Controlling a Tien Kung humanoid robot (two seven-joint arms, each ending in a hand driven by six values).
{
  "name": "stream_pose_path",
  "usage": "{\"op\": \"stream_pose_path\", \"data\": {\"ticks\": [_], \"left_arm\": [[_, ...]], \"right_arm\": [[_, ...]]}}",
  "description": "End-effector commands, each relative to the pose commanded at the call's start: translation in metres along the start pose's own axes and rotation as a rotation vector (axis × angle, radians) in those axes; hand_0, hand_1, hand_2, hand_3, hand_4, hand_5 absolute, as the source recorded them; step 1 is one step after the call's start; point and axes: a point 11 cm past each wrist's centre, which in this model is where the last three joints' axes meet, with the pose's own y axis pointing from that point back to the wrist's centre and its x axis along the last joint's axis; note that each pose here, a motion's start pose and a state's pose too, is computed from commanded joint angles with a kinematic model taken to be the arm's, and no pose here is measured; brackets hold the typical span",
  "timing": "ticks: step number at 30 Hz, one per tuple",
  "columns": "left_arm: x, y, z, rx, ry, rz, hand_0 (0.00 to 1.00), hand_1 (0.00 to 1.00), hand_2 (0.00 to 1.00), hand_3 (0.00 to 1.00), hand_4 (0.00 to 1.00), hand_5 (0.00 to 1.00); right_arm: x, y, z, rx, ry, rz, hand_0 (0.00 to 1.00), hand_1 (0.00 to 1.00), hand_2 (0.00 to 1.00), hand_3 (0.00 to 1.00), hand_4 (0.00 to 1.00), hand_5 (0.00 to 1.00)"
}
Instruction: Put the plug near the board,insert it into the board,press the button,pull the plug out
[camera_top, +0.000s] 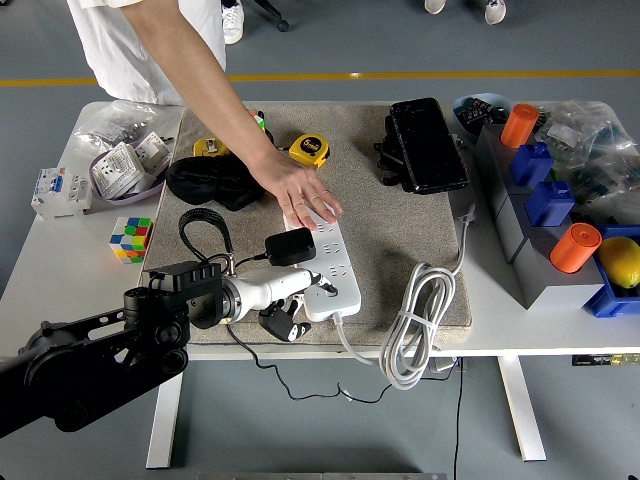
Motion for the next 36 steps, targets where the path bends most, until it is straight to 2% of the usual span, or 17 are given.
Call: {"op": "stream_pose_path", "data": {"ticks": [5, 9, 13, 16, 17, 22, 23, 28, 29, 31, 34, 35, 36], "left_arm": [[0.002, 0.001, 0.002, -0.020, 0.015, 0.011, 0.055, 0.093, 0.165, 0.854, 0.570, 0.002], [0.013, 0.007, 0.007, -0.057, 0.050, 0.053, 0.055, 0.093, 0.165, 0.854, 0.570, 0.002], [0.027, 0.013, 0.009, -0.106, 0.103, 0.106, 0.056, 0.094, 0.168, 0.847, 0.549, 0.002], [0.037, 0.016, 0.007, -0.168, 0.188, 0.177, 0.056, 0.094, 0.168, 0.847, 0.549, 0.002], [0.040, 0.017, 0.007, -0.186, 0.206, 0.203, 0.133, 0.137, 0.289, 0.679, 0.849, 0.168], [0.046, 0.018, 0.000, -0.278, 0.367, 0.337, 0.133, 0.137, 0.289, 0.679, 0.849, 0.168], [0.047, 0.018, -0.001, -0.294, 0.397, 0.357, 0.292, 0.477, 0.532, 0.641, 0.904, 0.346], [0.043, 0.017, -0.010, -0.375, 0.619, 0.464, 0.292, 0.477, 0.532, 0.641, 0.904, 0.346], [0.041, 0.017, -0.011, -0.394, 0.665, 0.480, 0.493, 0.628, 0.636, 0.646, 0.910, 0.395], [0.038, 0.016, -0.014, -0.419, 0.753, 0.507, 0.493, 0.628, 0.636, 0.646, 0.910, 0.395], [0.033, 0.013, -0.020, -0.422, 0.887, 0.516, 0.493, 0.628, 0.636, 0.646, 0.910, 0.395], [0.031, 0.012, -0.022, -0.422, 0.928, 0.522, 0.583, 0.663, 0.647, 0.612, 0.907, 0.405], [0.028, 0.011, -0.025, -0.422, 0.976, 0.529, 0.583, 0.663, 0.647, 0.612, 0.907, 0.405]], "right_arm": [[0.000, 0.000, 0.000, 0.001, -0.001, 0.000, 0.641, 0.660, 0.628, 0.549, 0.995, 0.525], [0.000, 0.000, 0.001, -0.001, -0.001, -0.001, 0.641, 0.660, 0.628, 0.549, 0.995, 0.525], [-0.001, 0.000, 0.001, 0.000, -0.002, -0.001, 0.640, 0.660, 0.629, 0.549, 0.995, 0.525], [-0.001, 0.000, 0.001, 0.000, -0.003, -0.001, 0.640, 0.660, 0.629, 0.549, 0.995, 0.525], [-0.001, 0.000, 0.001, 0.000, -0.003, -0.001, 0.641, 0.660, 0.629, 0.550, 0.995, 0.524], [-0.001, 0.000, 0.002, -0.004, -0.003, 0.000, 0.641, 0.660, 0.629, 0.550, 0.995, 0.524], [-0.001, 0.000, 0.003, -0.004, -0.003, 0.000, 0.641, 0.660, 0.629, 0.550, 0.995, 0.525], [-0.002, 0.000, 0.003, -0.005, -0.003, -0.002, 0.641, 0.660, 0.629, 0.550, 0.995, 0.525], [-0.002, 0.000, 0.003, -0.006, -0.002, -0.002, 0.641, 0.659, 0.629, 0.549, 0.995, 0.525], [-0.003, 0.000, 0.003, -0.005, -0.002, -0.003, 0.641, 0.659, 0.629, 0.549, 0.995, 0.525], [-0.003, 0.000, 0.002, -0.004, -0.003, -0.004, 0.641, 0.659, 0.629, 0.549, 0.995, 0.525], [-0.003, 0.000, 0.002, -0.004, -0.003, -0.003, 0.642, 0.660, 0.629, 0.549, 0.995, 0.525], [-0.003, 0.000, 0.001, -0.004, -0.003, -0.002, 0.642, 0.660, 0.629, 0.549, 0.995, 0.525]]}}
